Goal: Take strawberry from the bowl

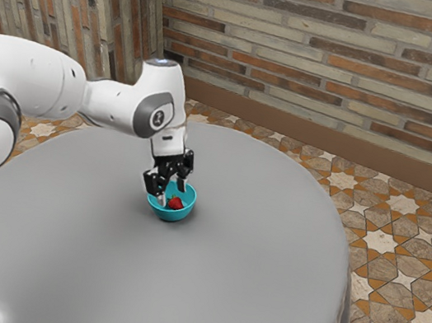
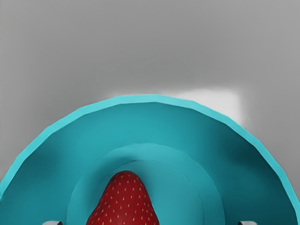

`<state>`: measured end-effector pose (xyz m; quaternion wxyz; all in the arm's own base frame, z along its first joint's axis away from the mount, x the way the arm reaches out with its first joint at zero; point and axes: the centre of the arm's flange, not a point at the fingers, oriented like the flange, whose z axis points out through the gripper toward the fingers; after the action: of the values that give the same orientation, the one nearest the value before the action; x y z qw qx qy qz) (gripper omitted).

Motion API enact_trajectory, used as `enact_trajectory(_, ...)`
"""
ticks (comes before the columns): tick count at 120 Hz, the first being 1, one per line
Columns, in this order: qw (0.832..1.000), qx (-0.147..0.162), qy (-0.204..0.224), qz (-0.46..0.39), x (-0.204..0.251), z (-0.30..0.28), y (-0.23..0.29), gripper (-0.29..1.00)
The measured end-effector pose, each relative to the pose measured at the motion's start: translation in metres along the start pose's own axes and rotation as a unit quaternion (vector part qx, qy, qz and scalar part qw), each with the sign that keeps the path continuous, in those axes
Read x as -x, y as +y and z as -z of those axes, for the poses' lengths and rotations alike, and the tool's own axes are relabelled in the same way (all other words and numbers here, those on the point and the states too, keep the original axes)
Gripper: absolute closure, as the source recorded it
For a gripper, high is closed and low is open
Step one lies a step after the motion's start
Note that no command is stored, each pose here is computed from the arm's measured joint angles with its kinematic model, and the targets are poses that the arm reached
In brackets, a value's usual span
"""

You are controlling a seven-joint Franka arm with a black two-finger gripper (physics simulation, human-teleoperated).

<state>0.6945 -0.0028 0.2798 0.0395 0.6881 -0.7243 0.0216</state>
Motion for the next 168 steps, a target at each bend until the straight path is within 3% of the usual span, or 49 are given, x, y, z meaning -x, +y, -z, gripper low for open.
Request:
enact_trajectory(98, 1.0, -0.005, 0.0, -0.002, 0.004, -0.028, -0.007, 0.3)
enact_trajectory(145, 1.0, -0.012, -0.002, -0.006, 0.003, -0.028, -0.008, 0.52)
enact_trajectory(168, 1.0, -0.027, -0.003, -0.008, 0.0, -0.008, -0.009, 0.53)
